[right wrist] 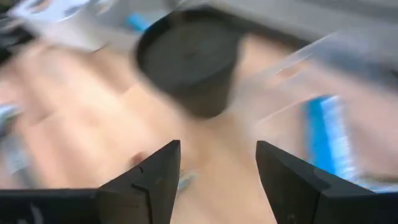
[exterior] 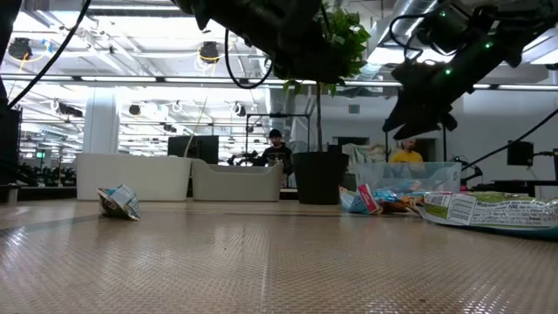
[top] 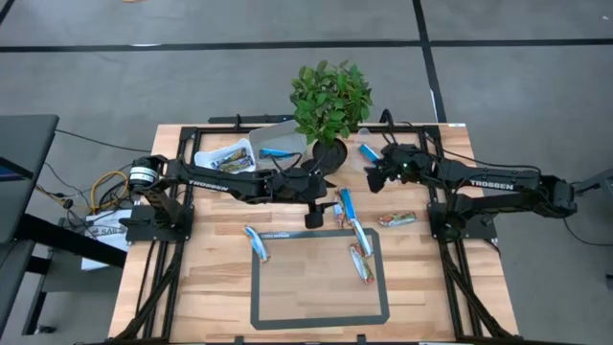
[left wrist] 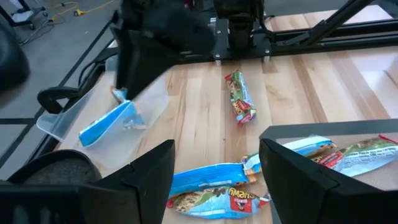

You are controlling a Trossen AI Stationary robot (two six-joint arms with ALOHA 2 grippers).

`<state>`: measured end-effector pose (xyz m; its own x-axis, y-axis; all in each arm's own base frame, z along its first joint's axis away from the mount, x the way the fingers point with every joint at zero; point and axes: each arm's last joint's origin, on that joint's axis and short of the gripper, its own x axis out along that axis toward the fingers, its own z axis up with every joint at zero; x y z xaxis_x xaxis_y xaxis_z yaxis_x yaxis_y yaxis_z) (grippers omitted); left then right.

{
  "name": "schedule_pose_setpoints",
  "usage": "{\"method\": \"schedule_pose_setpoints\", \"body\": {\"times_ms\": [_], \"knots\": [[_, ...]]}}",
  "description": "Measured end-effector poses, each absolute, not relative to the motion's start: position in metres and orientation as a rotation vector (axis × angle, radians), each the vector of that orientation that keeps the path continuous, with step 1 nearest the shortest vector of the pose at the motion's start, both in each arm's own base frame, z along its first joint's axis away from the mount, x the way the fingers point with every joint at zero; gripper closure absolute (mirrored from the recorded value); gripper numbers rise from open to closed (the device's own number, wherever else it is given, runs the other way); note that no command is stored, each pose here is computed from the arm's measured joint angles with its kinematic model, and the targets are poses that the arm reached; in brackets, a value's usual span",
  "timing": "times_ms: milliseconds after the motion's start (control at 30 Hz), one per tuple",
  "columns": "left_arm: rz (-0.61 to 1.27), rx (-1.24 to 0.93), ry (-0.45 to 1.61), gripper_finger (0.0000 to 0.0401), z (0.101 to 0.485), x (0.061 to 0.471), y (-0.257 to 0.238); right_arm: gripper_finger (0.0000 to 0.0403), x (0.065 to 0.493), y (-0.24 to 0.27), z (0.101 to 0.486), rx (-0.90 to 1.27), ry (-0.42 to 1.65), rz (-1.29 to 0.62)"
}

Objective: Pick and place Granola Bars by type
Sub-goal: Put the red granola bar into the gray bin

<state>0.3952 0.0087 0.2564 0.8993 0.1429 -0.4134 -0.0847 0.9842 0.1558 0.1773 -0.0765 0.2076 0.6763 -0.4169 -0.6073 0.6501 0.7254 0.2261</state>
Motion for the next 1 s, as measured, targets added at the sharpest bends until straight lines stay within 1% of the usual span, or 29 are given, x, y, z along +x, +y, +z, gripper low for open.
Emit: {"method": "schedule_pose_setpoints", "body": {"times_ms": [233,367,567,700,833,1000], "knots": [[0.069,0.121,0.438,0.0173,0.256,0.395,0.007,0.0209,0.182,-0.059,0.206,0.619,0.625,-0.261],[0.067,0.122,0.441,0.0173,0.256,0.395,0.006,0.0211,0.183,-0.043,0.203,0.633,0.699,-0.137],[0.065,0.123,0.443,0.0173,0.256,0.395,0.006,0.0211,0.172,-0.015,0.189,0.605,0.952,-0.065],[0.065,0.123,0.443,0.0173,0.256,0.395,0.006,0.0211,0.164,-0.002,0.183,0.557,1.072,-0.045],[0.065,0.123,0.446,0.0173,0.255,0.395,0.006,0.0212,0.157,0.005,0.179,0.461,1.161,-0.059],[0.064,0.123,0.450,0.0173,0.255,0.395,0.006,0.0212,0.158,0.009,0.176,0.405,1.183,-0.087]]}}
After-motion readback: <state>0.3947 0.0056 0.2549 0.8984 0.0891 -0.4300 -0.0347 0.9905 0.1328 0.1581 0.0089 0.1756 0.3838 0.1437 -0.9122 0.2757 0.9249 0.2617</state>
